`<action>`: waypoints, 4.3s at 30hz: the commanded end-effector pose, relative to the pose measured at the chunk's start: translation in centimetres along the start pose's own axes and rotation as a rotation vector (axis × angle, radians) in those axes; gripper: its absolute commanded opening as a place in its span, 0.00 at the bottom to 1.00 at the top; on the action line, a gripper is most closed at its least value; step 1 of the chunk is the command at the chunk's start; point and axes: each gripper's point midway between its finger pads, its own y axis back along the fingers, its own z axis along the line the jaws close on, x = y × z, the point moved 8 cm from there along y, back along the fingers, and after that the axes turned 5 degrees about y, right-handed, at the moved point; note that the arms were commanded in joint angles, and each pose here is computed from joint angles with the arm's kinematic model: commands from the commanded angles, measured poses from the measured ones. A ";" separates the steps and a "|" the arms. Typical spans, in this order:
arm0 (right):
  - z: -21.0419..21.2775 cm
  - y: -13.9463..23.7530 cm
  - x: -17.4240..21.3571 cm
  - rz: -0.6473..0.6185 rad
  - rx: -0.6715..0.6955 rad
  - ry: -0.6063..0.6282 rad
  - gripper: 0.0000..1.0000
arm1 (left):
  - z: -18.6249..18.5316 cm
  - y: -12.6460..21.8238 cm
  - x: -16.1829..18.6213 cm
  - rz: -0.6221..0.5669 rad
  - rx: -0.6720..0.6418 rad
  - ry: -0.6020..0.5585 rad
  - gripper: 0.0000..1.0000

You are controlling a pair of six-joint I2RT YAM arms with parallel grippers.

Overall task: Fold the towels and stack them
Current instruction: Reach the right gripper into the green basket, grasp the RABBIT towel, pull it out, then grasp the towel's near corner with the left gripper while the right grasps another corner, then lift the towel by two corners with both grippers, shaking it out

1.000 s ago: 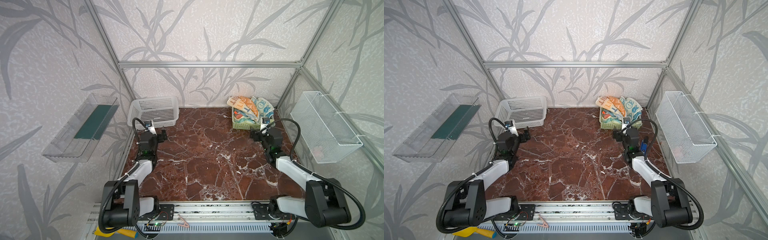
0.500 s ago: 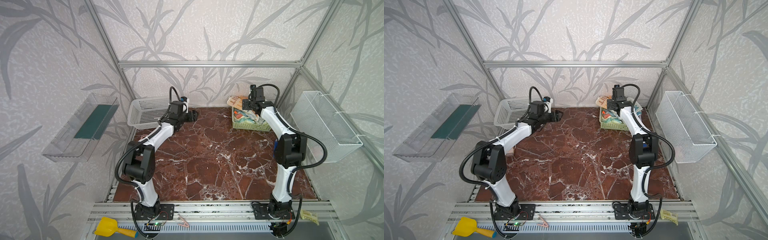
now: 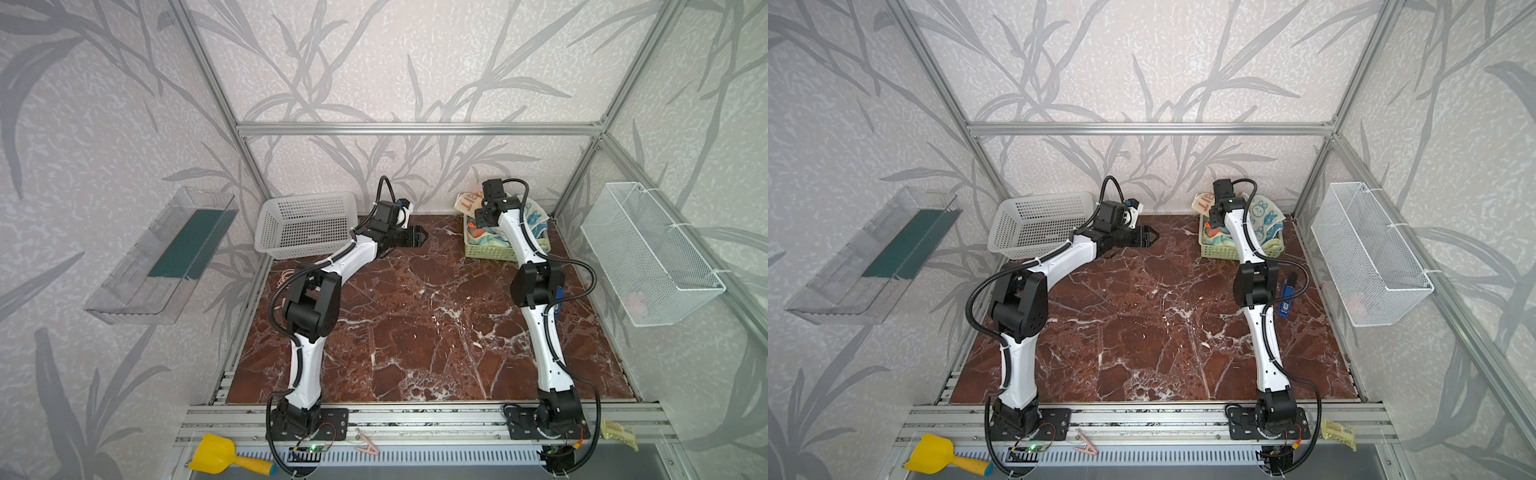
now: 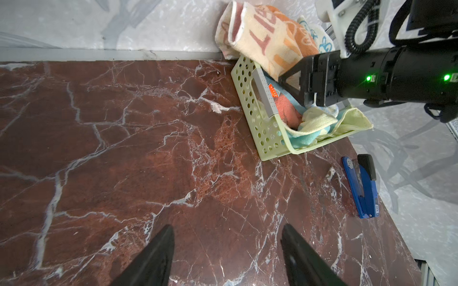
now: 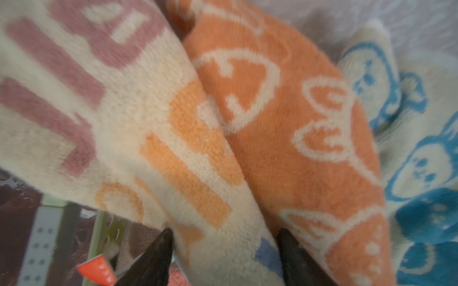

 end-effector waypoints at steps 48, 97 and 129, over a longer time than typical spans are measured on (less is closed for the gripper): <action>15.6 28.4 21.6 -0.199 -0.477 0.319 0.65 | 5.4 20.1 12.0 -0.013 -0.395 0.248 0.67; 23.7 9.0 12.9 0.210 -0.692 0.185 0.37 | 8.4 13.0 20.6 0.230 -0.540 0.439 0.39; 12.8 29.6 9.3 -0.408 -0.610 0.112 0.00 | -1.7 21.6 11.9 -0.209 -0.105 0.009 0.00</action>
